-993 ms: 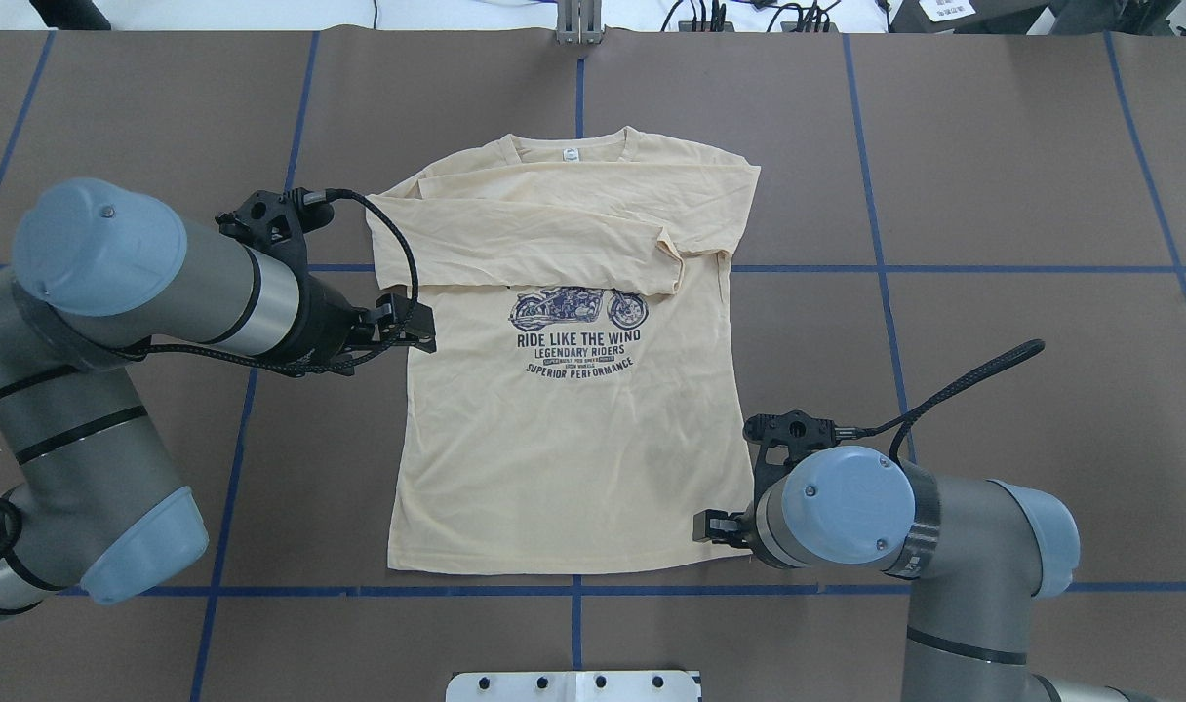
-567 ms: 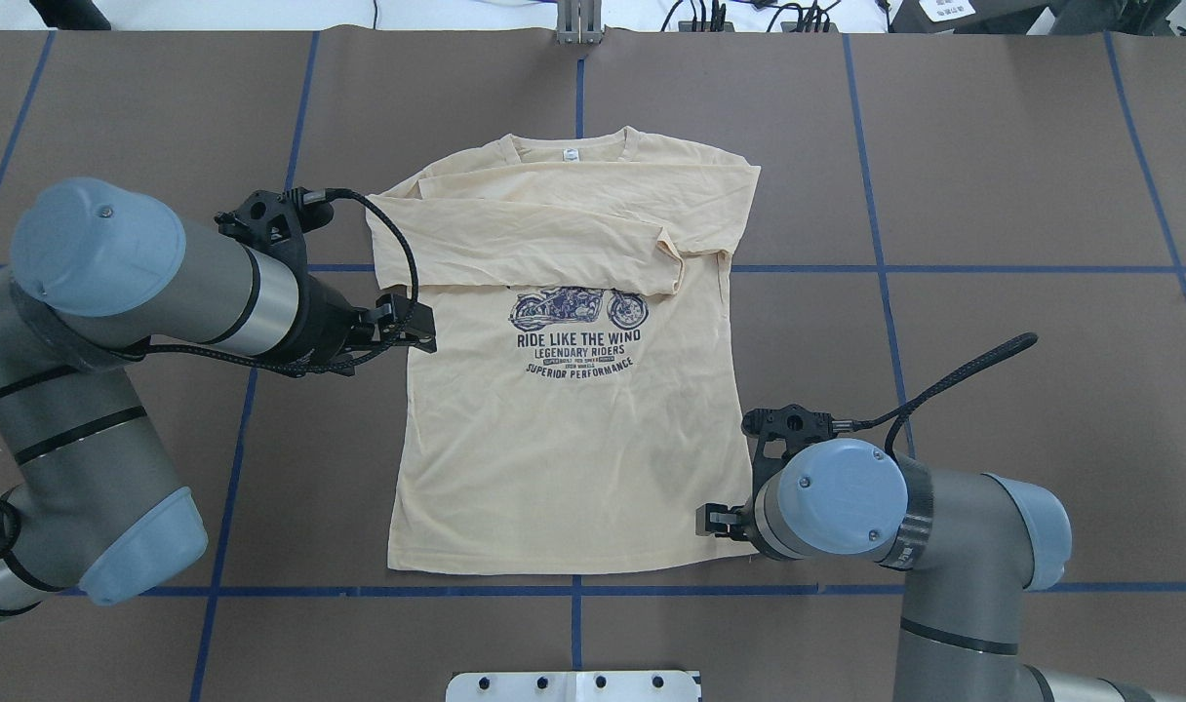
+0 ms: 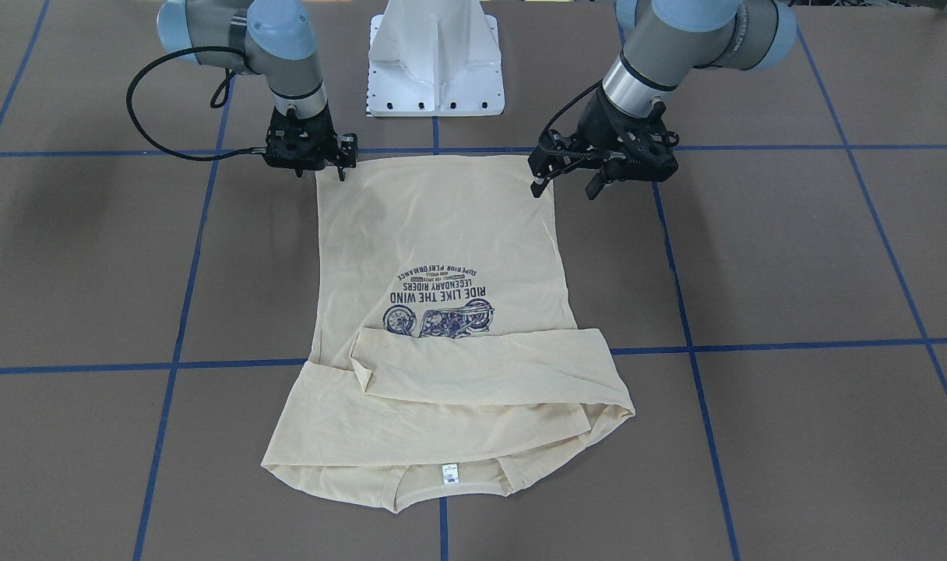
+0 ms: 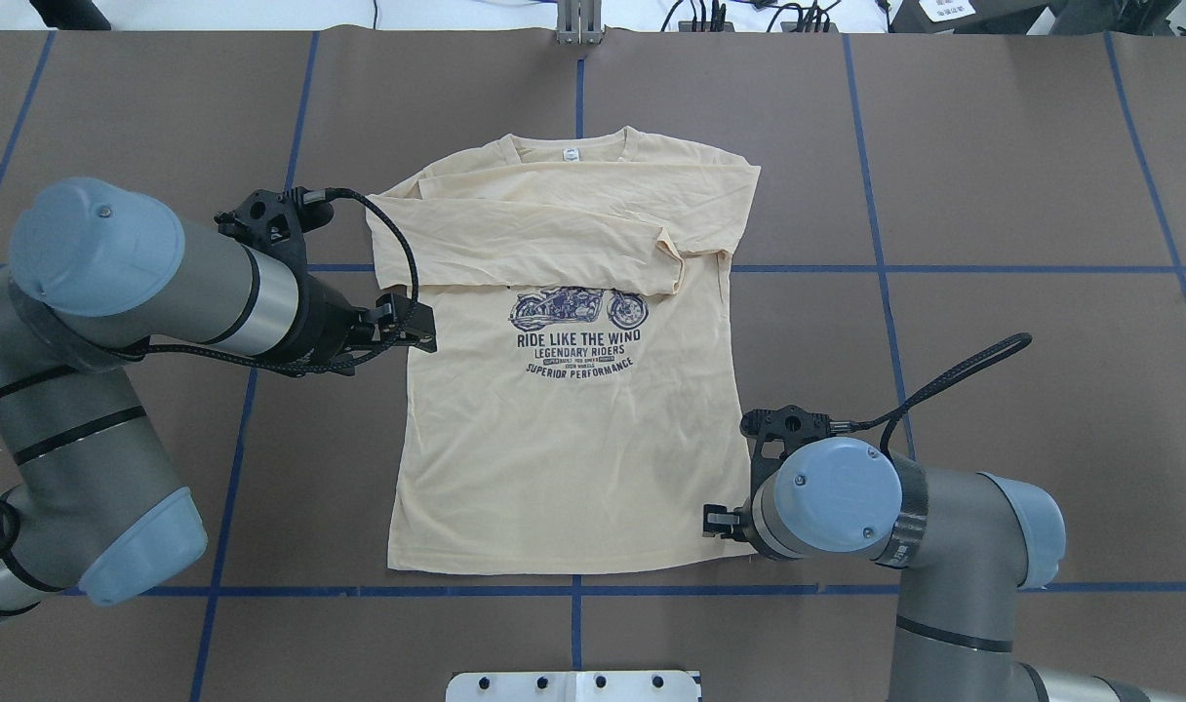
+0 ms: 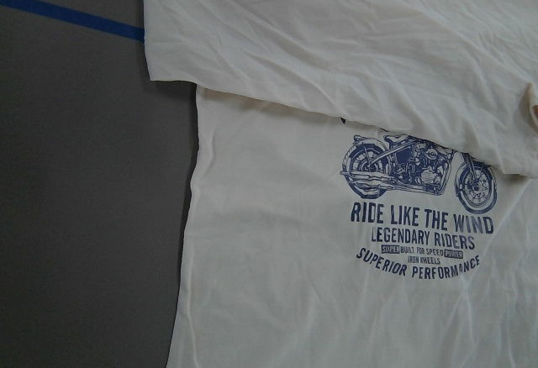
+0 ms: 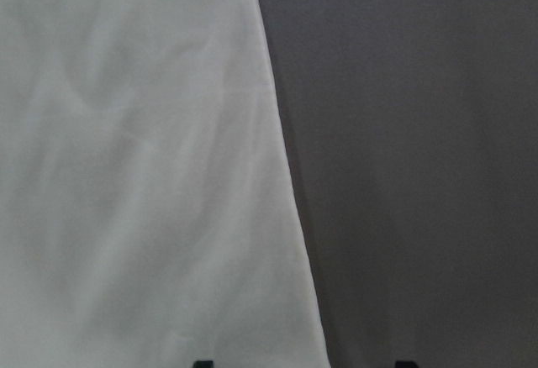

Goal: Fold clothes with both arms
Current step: 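Move both grippers to the hem corners nearest the robot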

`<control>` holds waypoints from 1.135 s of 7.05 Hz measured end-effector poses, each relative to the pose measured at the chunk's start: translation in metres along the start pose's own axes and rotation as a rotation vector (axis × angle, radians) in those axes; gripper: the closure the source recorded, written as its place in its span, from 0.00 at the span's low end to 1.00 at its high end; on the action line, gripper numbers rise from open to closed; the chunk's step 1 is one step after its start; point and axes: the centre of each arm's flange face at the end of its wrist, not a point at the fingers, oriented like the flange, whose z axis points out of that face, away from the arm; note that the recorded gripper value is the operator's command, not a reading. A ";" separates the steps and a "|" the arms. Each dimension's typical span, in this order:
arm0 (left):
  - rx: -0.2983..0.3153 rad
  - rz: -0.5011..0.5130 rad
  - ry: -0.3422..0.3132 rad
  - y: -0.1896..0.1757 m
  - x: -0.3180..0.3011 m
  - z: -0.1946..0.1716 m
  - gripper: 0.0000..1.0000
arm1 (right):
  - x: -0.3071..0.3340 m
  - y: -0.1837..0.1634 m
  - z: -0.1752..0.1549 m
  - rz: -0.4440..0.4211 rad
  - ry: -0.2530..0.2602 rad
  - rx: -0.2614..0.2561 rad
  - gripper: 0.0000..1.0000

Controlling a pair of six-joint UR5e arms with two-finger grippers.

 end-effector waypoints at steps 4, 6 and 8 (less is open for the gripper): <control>0.001 0.002 0.004 0.001 0.001 -0.002 0.00 | 0.000 0.001 0.000 0.001 -0.002 -0.012 0.89; 0.001 0.002 0.005 0.001 0.001 -0.003 0.00 | 0.000 0.001 -0.002 0.002 -0.005 -0.015 1.00; 0.001 0.002 0.004 0.001 0.000 -0.003 0.00 | -0.003 0.001 -0.006 0.001 -0.016 -0.014 1.00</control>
